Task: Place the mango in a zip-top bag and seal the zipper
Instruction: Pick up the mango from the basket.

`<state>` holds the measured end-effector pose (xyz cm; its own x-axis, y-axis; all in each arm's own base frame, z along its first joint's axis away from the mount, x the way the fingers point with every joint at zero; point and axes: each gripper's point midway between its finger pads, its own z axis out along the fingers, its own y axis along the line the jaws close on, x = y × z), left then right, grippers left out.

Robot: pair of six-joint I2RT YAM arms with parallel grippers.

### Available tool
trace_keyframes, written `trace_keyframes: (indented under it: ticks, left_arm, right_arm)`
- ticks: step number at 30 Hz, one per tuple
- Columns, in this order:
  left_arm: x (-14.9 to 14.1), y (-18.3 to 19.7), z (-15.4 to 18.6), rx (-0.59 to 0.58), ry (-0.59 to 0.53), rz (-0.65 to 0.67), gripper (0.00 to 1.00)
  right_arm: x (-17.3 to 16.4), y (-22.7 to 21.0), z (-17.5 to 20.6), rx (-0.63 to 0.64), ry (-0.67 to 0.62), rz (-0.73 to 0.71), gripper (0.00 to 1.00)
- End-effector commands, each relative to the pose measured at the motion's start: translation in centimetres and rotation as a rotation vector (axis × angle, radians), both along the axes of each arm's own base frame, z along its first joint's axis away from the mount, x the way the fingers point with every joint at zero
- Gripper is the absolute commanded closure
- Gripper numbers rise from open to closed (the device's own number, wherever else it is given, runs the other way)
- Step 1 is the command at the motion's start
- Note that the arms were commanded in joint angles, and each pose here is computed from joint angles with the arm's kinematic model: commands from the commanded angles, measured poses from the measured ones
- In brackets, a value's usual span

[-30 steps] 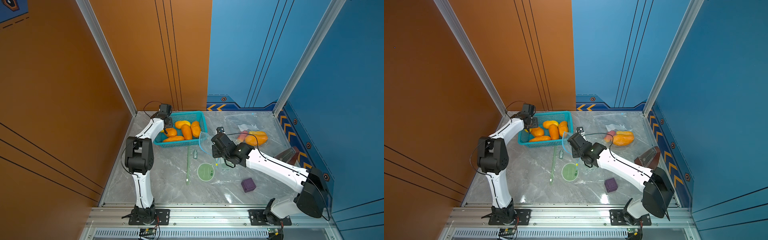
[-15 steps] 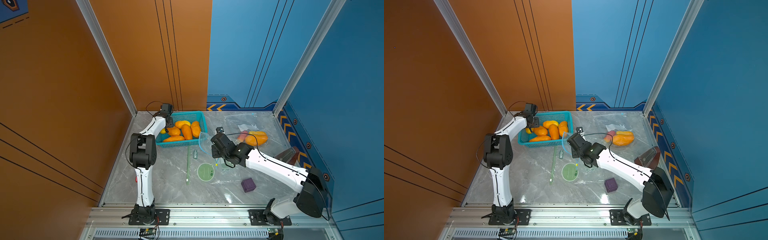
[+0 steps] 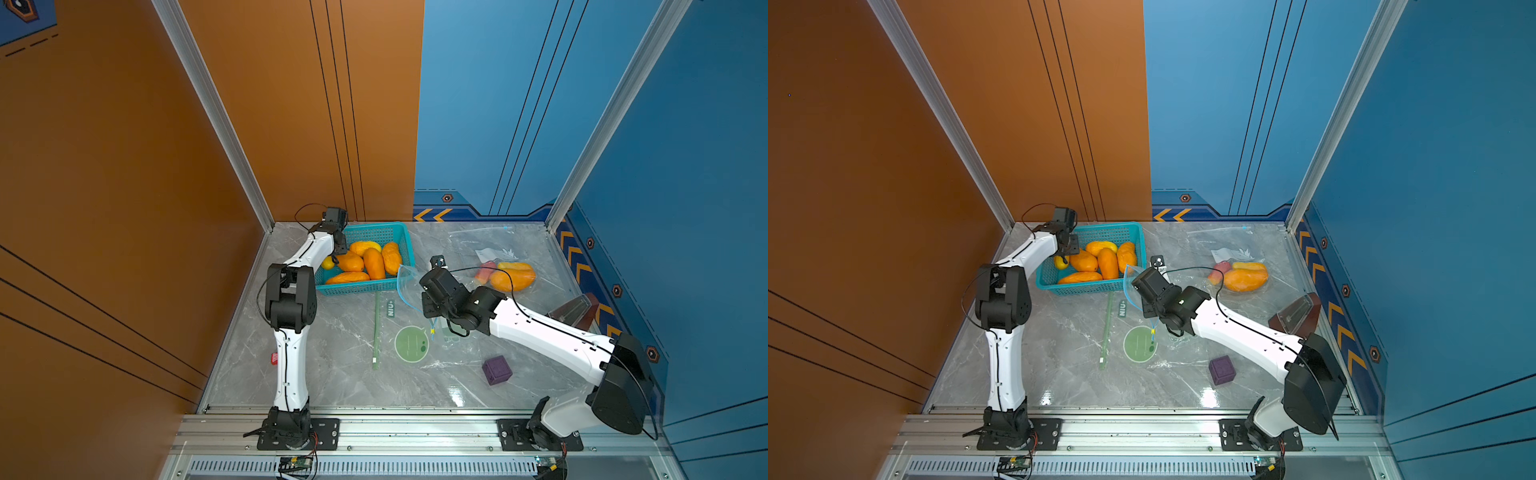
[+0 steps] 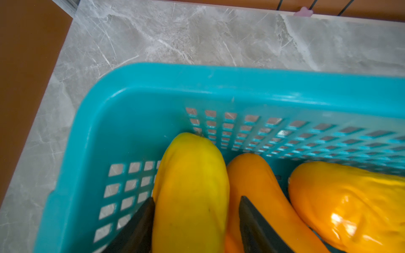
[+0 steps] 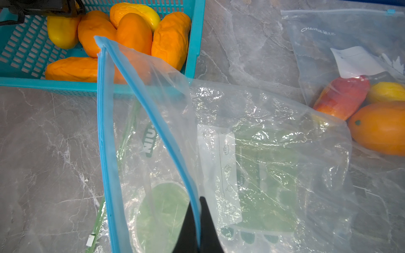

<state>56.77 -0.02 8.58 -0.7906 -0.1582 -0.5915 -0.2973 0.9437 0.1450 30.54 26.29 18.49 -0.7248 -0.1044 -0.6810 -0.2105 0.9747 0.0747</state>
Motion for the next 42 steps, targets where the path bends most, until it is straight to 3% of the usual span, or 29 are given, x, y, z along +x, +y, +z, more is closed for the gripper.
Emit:
trace_keyframes:
  ticks: [1,8,15,22,33,42]
  left_arm:
    - [-0.1,0.1,-1.0,-0.011,0.037,0.006,0.42]
    - [0.0,0.2,-0.3,-0.015,0.025,0.002,0.67]
    - [-0.7,-0.9,4.3,-0.065,-0.053,-0.018,0.9]
    - [-3.1,-4.2,9.1,-0.099,-0.126,-0.067,0.92]
    - [-10.1,-11.4,16.1,-0.148,-0.261,-0.185,0.94]
    - [-16.3,-16.6,21.0,-0.369,-0.438,-0.301,0.93]
  right_arm:
    - [-0.1,-0.5,0.4,-0.037,-0.008,-0.007,0.97]
    - [-0.1,-0.4,0.6,-0.037,-0.013,-0.007,0.97]
    - [0.0,-0.6,1.2,-0.033,-0.03,-0.014,0.97]
    - [0.1,-1.2,1.5,-0.03,-0.042,-0.032,0.97]
    - [0.3,-1.7,2.3,-0.006,-0.059,-0.041,0.97]
    - [0.9,-1.6,2.5,0.043,-0.047,-0.044,0.97]
